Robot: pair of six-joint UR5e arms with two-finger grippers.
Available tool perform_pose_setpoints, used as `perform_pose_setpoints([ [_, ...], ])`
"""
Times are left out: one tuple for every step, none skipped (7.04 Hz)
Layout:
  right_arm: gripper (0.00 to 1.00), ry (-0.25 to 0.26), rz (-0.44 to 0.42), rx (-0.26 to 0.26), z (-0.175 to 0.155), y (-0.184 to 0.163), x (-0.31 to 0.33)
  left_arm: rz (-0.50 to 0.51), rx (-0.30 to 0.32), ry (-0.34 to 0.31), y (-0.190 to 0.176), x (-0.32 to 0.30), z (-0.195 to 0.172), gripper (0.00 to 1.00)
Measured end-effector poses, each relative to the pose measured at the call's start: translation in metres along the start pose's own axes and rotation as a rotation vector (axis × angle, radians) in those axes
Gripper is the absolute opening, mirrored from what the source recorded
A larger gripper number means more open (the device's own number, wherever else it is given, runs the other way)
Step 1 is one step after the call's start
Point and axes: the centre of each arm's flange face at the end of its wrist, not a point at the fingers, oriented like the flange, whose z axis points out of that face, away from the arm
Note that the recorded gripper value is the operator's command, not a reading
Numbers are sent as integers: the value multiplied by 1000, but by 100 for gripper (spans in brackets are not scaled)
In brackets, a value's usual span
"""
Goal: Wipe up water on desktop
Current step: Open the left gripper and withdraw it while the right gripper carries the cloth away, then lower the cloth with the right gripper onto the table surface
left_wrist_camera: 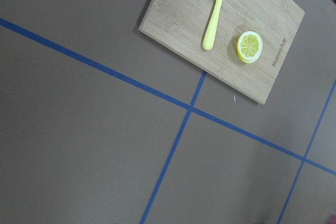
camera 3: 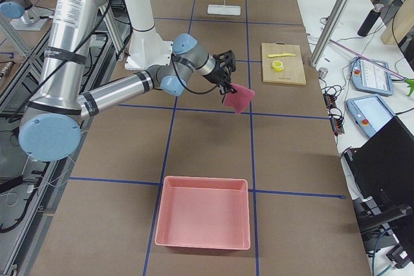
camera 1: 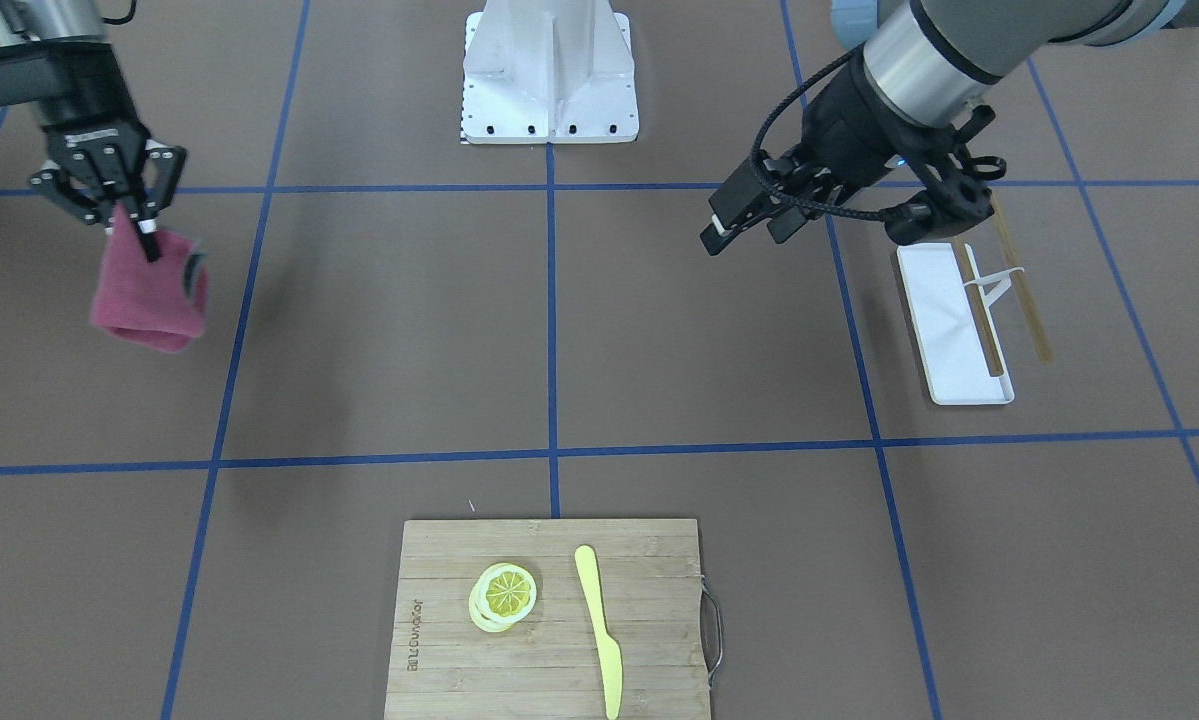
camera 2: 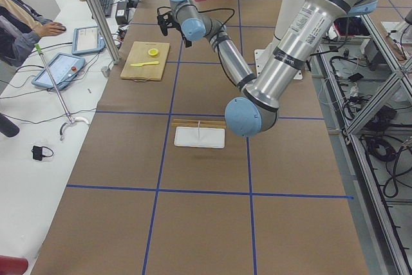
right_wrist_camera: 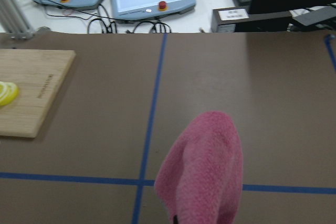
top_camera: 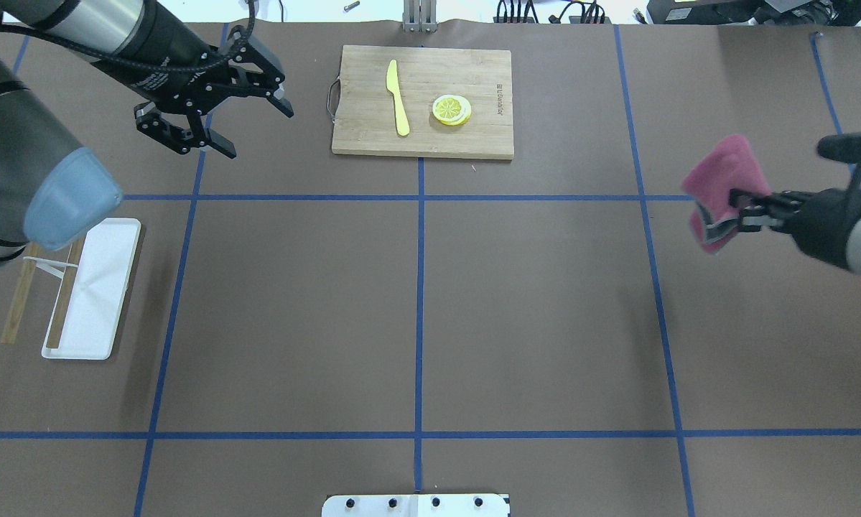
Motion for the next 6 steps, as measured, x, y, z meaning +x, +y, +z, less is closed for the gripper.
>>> perform_pose_setpoints([
  [0,35,14,-26,-1,-7,38,6,5,-7,-4,-9,-1,95],
  [0,50,18,-47,2,-6,54,13,5,-16,-6,-17,1,95],
  [0,48,14,-80,10,0,57,39,6,-30,-11,-30,2,95],
  [0,30,-7,-137,23,15,49,84,14,-47,-20,-48,0,95],
  [0,-4,-46,-204,41,38,25,127,21,-62,-33,-67,-6,95],
  [0,-32,-81,-264,59,64,-2,160,24,-70,-44,-80,-12,96],
])
